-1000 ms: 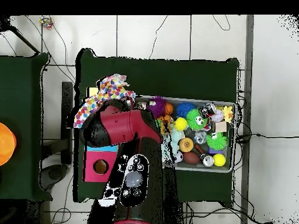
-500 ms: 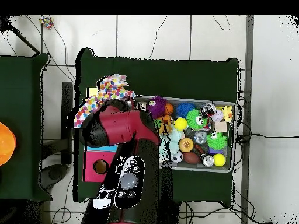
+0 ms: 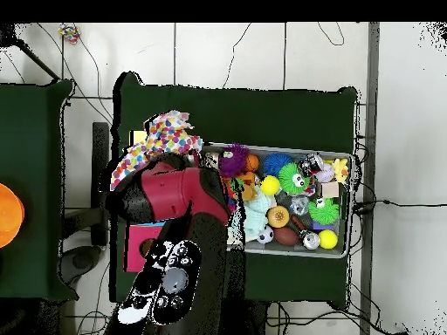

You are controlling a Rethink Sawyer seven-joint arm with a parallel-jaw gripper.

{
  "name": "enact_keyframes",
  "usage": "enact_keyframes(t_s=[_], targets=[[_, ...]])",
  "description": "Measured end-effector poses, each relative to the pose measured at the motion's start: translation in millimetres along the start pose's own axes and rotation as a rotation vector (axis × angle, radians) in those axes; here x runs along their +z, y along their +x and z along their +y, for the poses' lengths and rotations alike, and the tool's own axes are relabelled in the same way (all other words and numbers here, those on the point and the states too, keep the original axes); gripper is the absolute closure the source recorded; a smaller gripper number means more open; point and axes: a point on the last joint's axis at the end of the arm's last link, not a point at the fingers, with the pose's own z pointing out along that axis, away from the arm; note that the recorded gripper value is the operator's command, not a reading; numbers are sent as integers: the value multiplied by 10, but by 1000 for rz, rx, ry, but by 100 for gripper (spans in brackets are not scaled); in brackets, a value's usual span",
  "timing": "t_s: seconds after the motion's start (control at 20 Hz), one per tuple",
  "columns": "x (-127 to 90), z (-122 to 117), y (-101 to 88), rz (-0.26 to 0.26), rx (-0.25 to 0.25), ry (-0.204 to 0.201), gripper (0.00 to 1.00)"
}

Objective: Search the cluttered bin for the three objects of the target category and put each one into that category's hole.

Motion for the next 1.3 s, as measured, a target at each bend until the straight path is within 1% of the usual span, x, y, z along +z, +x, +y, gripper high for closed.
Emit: enact_keyframes(t_s=[0.15,0.4,0.45,0.75,1.0,1.3], targets=[[-29,32,-51,-6,-1,1,100],[-39,37,-140,3,19,-5,100],[-41,53,-186,9,24,-8,100],[-4,154,-283,37,29,-19,100],[84,207,-370,76,27,-21,100],[140,262,-432,88,28,-29,100]])
